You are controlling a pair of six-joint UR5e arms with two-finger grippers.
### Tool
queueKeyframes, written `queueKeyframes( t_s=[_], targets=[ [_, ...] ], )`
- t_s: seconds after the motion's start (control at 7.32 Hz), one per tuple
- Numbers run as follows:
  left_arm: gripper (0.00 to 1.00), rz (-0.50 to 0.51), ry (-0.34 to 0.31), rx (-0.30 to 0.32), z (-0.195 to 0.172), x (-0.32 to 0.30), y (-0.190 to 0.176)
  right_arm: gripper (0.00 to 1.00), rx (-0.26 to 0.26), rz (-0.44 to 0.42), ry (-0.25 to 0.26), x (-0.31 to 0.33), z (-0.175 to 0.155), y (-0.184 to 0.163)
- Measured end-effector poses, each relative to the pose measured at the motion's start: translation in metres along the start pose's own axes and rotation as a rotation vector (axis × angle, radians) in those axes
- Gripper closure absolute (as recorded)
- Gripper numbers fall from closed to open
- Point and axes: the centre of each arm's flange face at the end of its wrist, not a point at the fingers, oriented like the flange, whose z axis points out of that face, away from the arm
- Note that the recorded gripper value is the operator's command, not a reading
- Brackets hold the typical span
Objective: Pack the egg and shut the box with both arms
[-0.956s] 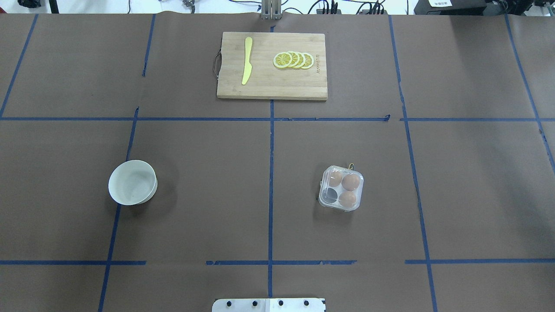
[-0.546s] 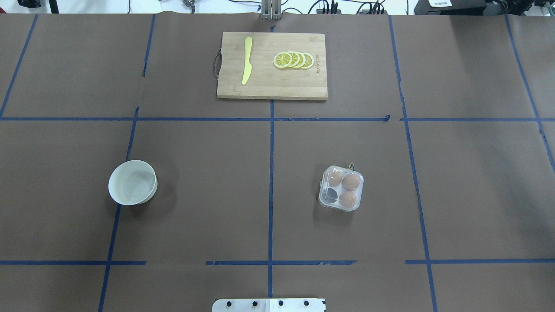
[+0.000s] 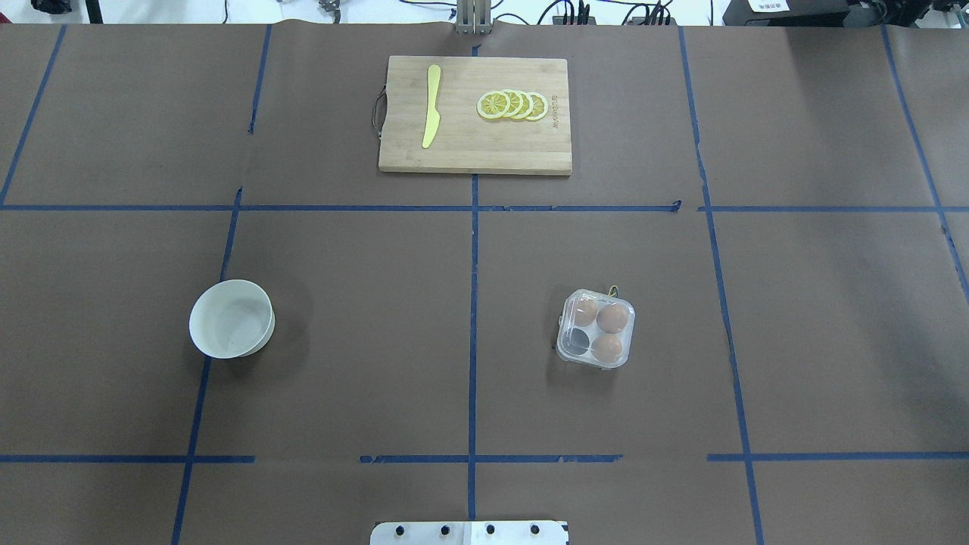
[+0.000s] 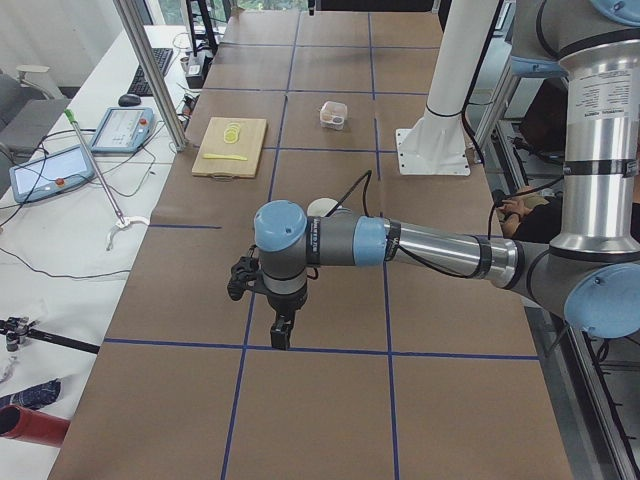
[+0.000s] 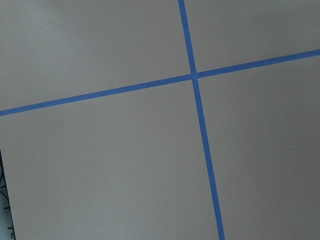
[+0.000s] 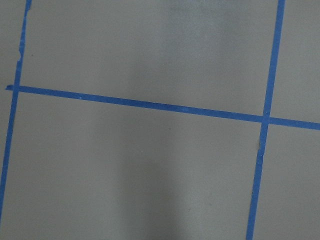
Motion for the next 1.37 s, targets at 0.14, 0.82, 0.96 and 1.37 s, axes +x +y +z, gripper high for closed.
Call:
queueKeyframes(
  t_s=[0.14, 0.82, 0.96, 1.37],
  targets=[
    [0.00, -0.005, 0.003, -0.002, 0.002, -0.002, -0.001, 0.00, -0.001, 0.002, 0.000, 0.001, 0.001, 0.000],
    [0.00, -0.003, 0.006, 0.001, 0.003, -0.002, -0.007, 0.00, -0.006, 0.004, 0.000, 0.001, 0.003, -0.001],
    [0.00, -0.003, 0.006, 0.002, 0.005, -0.003, -0.007, 0.00, -0.006, 0.004, 0.000, 0.001, 0.003, -0.001],
    [0.00, 0.000, 0.005, 0.007, 0.012, -0.010, -0.008, 0.00, -0.007, 0.003, 0.000, 0.000, 0.004, -0.002]
  ],
)
